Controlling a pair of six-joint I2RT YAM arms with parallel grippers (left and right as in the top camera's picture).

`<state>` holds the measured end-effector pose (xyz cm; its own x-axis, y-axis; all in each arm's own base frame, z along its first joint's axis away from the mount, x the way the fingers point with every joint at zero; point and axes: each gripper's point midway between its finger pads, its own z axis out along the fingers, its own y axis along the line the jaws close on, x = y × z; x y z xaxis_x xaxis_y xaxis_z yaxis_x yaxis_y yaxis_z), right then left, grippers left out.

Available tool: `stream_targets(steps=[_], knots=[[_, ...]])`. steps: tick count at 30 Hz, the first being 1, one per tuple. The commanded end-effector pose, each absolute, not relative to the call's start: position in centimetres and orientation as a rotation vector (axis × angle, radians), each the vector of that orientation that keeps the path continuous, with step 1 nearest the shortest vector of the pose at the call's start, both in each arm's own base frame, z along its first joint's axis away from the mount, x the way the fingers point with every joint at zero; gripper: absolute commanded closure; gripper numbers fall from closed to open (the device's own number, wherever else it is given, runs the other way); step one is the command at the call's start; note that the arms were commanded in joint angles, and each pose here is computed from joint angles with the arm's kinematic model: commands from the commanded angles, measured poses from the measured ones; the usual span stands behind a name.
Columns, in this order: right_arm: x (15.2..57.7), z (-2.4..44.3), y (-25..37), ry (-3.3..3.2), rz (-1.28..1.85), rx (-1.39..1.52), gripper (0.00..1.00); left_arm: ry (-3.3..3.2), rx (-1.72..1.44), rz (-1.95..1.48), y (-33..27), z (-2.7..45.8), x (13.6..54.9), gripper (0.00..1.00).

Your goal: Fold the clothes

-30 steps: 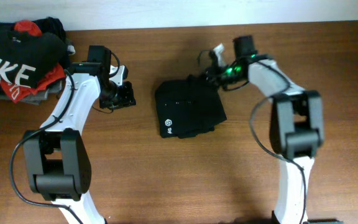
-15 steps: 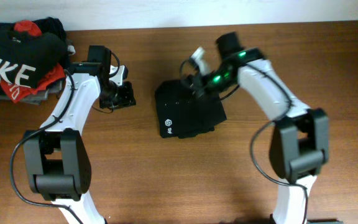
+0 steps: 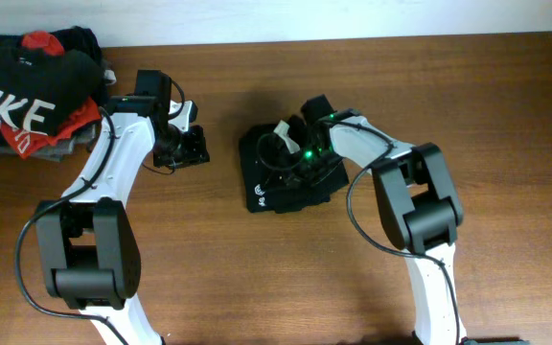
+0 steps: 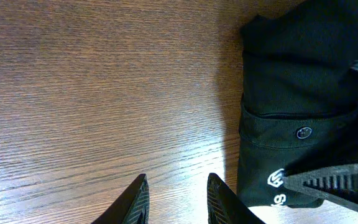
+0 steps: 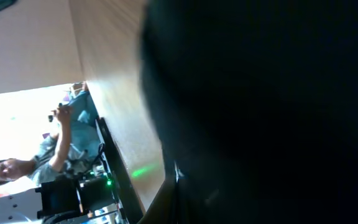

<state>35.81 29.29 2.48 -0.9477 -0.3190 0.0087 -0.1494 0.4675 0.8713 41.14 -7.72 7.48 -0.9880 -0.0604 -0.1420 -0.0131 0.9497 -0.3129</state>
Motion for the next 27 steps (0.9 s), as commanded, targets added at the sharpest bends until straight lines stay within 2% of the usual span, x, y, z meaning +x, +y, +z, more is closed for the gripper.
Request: stream_targets(steps=[1,6,12,18,22,27], knots=[[34.8,-0.5,29.2,-2.483,-1.44,0.312,0.96,2.937,-0.064,-0.468,-7.6,8.1,41.3,0.69],[35.0,0.3,29.4,-2.446,-1.502,0.304,0.96,2.937,-0.064,-0.468,-7.6,8.1,41.3,0.69],[37.4,6.5,28.6,-2.49,-1.628,0.35,0.96,2.938,-0.064,-0.467,-7.6,8.1,41.3,0.69],[39.4,11.9,24.7,-2.644,-1.639,0.33,0.96,2.937,-0.064,-0.468,-7.6,8.1,41.3,0.69],[39.7,12.0,22.2,-2.695,-1.605,0.31,0.96,2.938,-0.064,-0.467,-7.6,8.1,41.3,0.69],[38.5,9.3,20.8,-2.663,-1.586,0.275,0.96,2.937,-0.064,-0.467,-7.6,8.1,41.3,0.69]])
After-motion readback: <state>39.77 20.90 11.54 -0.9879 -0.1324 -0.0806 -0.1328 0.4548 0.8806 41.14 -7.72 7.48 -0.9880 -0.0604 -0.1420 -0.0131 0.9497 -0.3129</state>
